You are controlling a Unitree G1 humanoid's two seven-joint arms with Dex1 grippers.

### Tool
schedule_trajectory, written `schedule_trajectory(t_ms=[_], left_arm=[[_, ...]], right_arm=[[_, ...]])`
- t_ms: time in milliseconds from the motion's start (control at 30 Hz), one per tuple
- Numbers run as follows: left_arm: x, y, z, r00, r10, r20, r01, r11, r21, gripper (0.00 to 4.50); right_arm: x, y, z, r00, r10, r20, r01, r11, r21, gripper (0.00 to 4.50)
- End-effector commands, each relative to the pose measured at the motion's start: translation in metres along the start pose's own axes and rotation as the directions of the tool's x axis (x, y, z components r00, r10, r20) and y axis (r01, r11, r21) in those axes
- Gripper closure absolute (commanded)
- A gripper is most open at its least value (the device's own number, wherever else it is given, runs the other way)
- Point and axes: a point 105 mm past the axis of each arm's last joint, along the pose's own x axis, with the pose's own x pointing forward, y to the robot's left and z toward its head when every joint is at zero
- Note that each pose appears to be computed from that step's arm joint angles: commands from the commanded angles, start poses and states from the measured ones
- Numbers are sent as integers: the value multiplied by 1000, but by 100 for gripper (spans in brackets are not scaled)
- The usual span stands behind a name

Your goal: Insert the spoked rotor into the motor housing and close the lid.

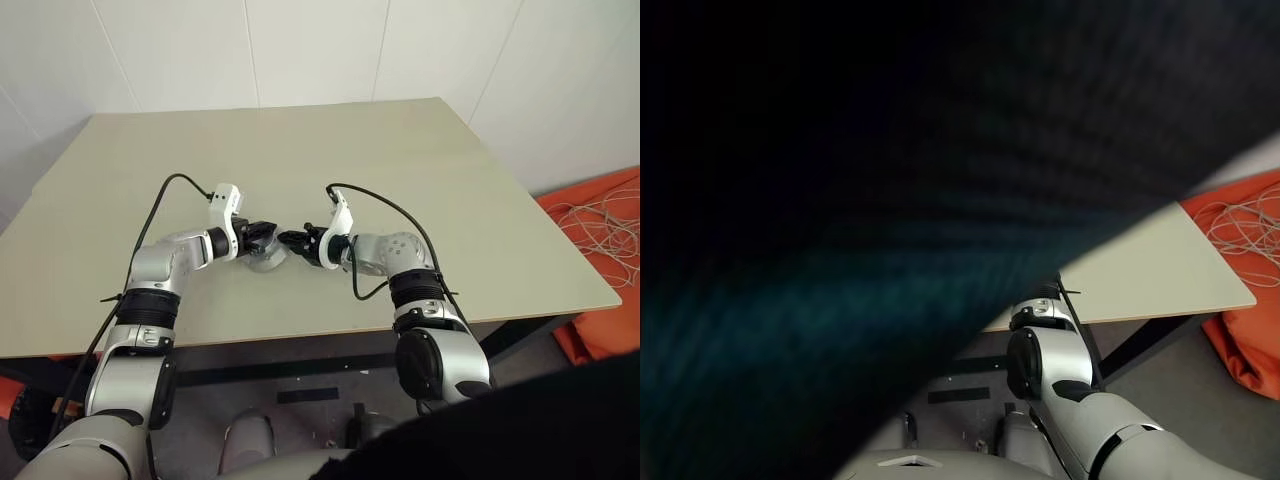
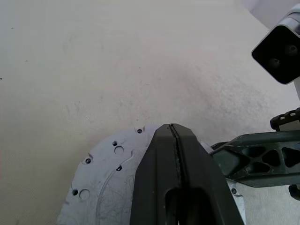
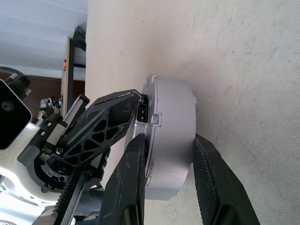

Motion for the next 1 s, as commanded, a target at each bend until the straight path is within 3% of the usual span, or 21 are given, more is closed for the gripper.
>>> schedule_trajectory(t_ms=[33,1000], left_arm=[[2,4,-11,999,12,-35,-13,999,-40,450],[-2,9,5,998,27,62,-21,996,-89,450]], right_arm=[[20,74,-7,976,215,-23,-215,976,-13,325],[14,66,11,966,252,54,-256,963,85,333]])
